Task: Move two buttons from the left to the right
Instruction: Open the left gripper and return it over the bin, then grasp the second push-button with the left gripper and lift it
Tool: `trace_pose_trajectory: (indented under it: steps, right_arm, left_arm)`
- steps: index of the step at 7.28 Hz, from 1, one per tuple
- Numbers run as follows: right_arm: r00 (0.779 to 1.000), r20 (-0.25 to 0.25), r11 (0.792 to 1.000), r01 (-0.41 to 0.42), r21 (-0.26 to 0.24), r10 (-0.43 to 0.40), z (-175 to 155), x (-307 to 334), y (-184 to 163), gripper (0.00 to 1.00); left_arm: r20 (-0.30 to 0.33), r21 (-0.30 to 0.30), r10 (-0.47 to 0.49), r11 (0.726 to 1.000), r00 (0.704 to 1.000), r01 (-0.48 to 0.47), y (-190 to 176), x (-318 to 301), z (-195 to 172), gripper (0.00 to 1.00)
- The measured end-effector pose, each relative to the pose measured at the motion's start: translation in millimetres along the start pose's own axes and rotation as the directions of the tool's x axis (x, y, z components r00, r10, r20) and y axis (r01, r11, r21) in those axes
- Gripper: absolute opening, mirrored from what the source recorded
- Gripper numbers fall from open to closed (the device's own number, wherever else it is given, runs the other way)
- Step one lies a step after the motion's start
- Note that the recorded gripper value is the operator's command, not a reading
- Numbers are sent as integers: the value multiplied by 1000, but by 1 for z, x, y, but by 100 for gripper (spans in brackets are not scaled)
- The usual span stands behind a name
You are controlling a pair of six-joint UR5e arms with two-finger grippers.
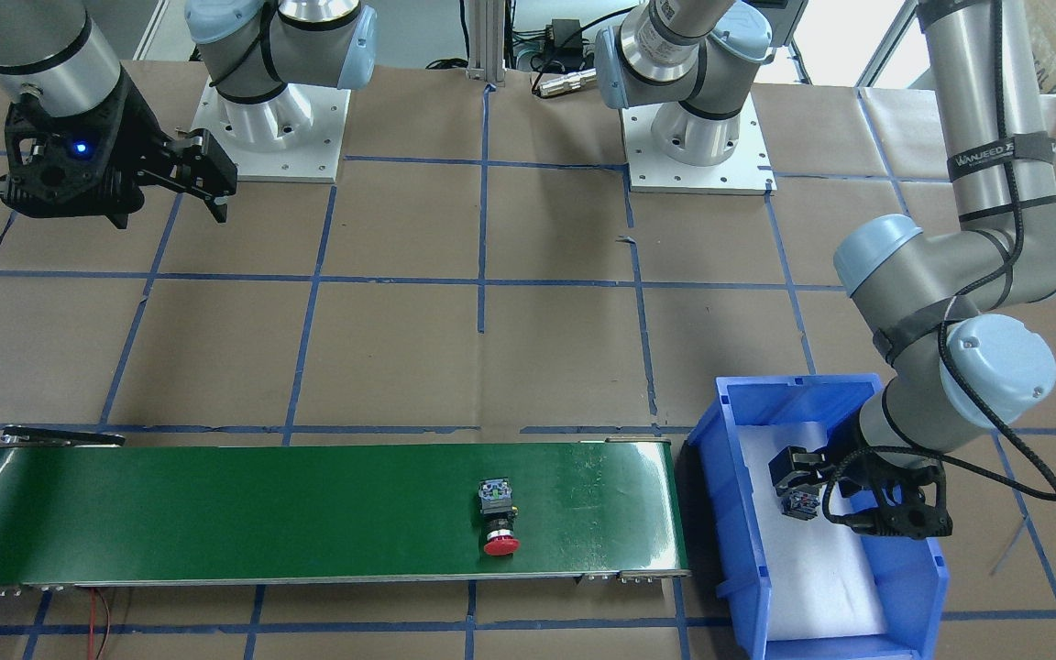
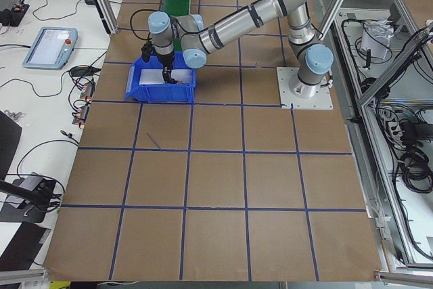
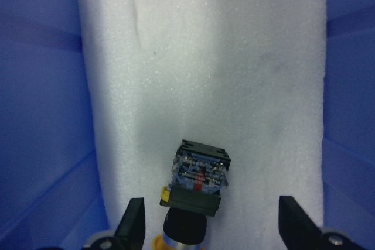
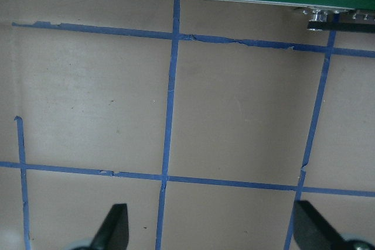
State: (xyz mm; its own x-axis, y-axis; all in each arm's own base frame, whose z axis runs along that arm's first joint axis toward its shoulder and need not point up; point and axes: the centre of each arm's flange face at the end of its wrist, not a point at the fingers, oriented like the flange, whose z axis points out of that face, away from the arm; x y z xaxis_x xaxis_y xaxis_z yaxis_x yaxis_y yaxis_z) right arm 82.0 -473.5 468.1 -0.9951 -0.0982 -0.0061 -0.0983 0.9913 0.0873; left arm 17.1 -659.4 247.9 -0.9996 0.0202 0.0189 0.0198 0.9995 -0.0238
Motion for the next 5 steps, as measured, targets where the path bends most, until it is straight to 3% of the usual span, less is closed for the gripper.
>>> trace_pose_trajectory:
  steps: [5]
  right_arm:
    - [1000, 0, 1000, -1, 3, 1, -1, -1, 1, 100]
  left_arm:
    - [-6, 0, 9, 1000, 1000, -9, -3, 1, 18, 82]
